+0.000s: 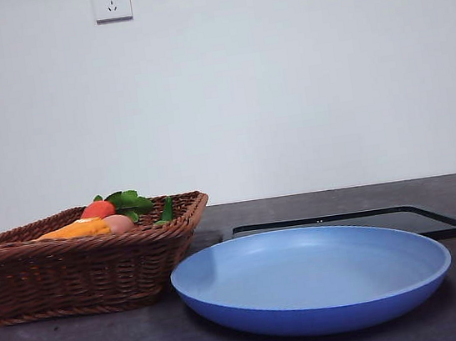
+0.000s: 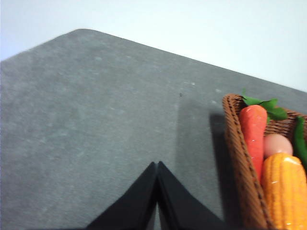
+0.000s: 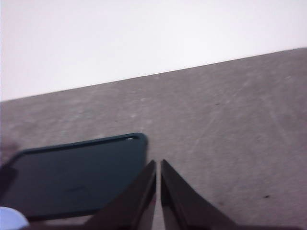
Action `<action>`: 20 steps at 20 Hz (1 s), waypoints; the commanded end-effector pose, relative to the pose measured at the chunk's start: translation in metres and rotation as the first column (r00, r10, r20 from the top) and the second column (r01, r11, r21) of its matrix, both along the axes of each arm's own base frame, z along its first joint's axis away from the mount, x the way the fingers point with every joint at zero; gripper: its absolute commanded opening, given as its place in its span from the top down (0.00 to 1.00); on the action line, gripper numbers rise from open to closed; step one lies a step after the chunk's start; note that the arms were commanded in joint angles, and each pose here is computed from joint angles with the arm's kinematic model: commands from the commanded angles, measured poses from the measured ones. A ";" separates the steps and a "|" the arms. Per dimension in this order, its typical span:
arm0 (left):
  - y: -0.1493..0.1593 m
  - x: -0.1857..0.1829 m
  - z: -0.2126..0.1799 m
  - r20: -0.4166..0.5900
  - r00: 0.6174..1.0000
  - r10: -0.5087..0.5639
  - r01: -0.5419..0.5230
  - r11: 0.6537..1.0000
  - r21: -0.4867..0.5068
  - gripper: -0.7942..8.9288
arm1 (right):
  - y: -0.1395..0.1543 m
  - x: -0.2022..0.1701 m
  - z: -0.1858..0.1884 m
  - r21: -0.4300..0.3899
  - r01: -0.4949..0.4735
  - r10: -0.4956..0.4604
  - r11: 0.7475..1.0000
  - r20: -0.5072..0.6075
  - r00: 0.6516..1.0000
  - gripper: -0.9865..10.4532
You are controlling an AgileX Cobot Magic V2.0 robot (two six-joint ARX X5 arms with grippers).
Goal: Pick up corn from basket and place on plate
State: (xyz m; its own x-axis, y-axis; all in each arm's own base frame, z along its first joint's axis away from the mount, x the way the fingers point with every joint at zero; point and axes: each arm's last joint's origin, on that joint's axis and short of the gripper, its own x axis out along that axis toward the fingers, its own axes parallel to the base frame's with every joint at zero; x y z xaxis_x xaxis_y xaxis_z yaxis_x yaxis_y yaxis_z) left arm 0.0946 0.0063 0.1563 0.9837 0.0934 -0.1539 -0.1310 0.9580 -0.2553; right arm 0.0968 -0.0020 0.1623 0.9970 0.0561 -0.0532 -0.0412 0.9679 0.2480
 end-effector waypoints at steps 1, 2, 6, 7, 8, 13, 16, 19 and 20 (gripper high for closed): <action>-0.001 0.001 -0.006 -0.016 1.000 -0.023 0.022 0.996 -0.082 0.91 | 0.001 -0.001 0.004 0.115 -0.016 0.015 0.993 0.008 1.000 0.91; -0.002 0.000 -0.004 -0.009 0.999 -0.040 0.039 0.995 -0.095 0.91 | 0.001 -0.001 0.006 0.134 -0.024 0.023 0.991 0.012 1.000 0.91; -0.003 -0.003 0.013 0.034 0.994 -0.100 0.103 0.989 -0.110 0.91 | 0.001 -0.005 0.022 0.158 -0.040 0.035 0.987 0.036 0.999 0.91; -0.004 -0.004 0.018 0.040 0.994 -0.100 0.104 0.987 -0.120 0.91 | 0.001 -0.007 0.027 0.159 -0.041 0.034 0.986 0.044 0.998 0.91; -0.004 -0.006 0.024 0.046 0.994 -0.098 0.103 0.986 -0.131 0.91 | 0.002 -0.009 0.033 0.159 -0.042 0.035 0.986 0.051 0.998 0.91; -0.005 -0.014 0.053 0.060 0.991 -0.123 0.130 0.981 -0.141 0.91 | 0.002 -0.017 0.062 0.148 -0.046 0.035 0.988 0.072 0.997 0.91; -0.006 -0.017 0.070 0.048 0.986 -0.162 0.167 0.977 -0.134 0.91 | 0.003 -0.020 0.079 0.118 -0.060 0.054 0.991 0.058 0.997 0.91; -0.008 -0.019 0.087 0.015 0.971 -0.237 0.237 0.965 -0.108 0.91 | 0.004 -0.021 0.094 0.075 -0.114 0.114 0.991 0.009 0.993 0.91; -0.009 -0.019 0.092 0.000 0.963 -0.269 0.268 0.959 -0.098 0.91 | 0.005 -0.021 0.099 0.058 -0.140 0.141 0.989 -0.015 0.990 0.91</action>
State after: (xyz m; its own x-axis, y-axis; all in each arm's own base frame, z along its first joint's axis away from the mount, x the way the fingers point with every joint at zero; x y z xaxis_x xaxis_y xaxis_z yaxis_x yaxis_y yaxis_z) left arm 0.0768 -0.0022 0.2407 0.9699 -0.1672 -0.1771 0.0879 0.9184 -0.3857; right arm 0.0764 0.0028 0.2560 0.9809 0.1841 -0.0635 -0.1509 0.9248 0.3492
